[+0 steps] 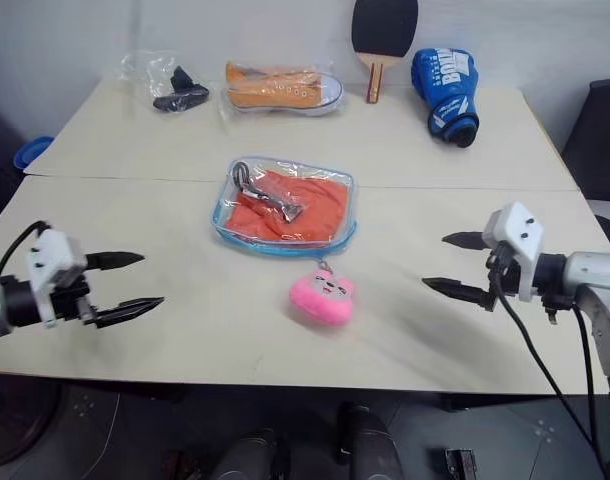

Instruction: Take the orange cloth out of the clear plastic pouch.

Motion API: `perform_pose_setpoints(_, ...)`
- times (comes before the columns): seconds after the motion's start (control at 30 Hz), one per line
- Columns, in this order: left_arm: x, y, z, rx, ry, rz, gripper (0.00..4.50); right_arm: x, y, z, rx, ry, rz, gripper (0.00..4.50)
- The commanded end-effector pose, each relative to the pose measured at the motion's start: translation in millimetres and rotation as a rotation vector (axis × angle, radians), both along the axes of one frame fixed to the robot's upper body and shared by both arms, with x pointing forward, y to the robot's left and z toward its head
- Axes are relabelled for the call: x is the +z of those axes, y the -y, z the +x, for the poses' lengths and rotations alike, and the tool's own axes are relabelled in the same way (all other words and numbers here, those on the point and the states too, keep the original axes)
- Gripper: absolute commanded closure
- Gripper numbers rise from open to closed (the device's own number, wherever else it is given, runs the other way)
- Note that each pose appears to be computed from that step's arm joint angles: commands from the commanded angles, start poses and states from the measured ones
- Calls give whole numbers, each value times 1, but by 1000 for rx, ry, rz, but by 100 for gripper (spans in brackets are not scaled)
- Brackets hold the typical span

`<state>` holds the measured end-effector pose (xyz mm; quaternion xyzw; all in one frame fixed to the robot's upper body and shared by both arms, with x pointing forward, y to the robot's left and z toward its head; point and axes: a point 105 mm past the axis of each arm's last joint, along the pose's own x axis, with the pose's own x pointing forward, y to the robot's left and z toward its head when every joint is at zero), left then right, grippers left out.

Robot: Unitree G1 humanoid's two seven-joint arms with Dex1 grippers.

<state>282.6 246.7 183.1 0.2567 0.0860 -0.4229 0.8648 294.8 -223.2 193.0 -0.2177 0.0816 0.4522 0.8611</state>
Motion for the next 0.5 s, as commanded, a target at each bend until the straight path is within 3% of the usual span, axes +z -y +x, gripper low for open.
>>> perform_pose_setpoints(0.03,11,16,19,-101,76,110,3,17,-26,-7,68,82,24,0)
perform_pose_setpoints(0.27,30,61,98,-270,238,375,3,30,-77,-13,112,194,90,0)
perform_pose_setpoints(0.5,38,100,148,-228,305,423,3,28,-95,-13,55,231,156,0)
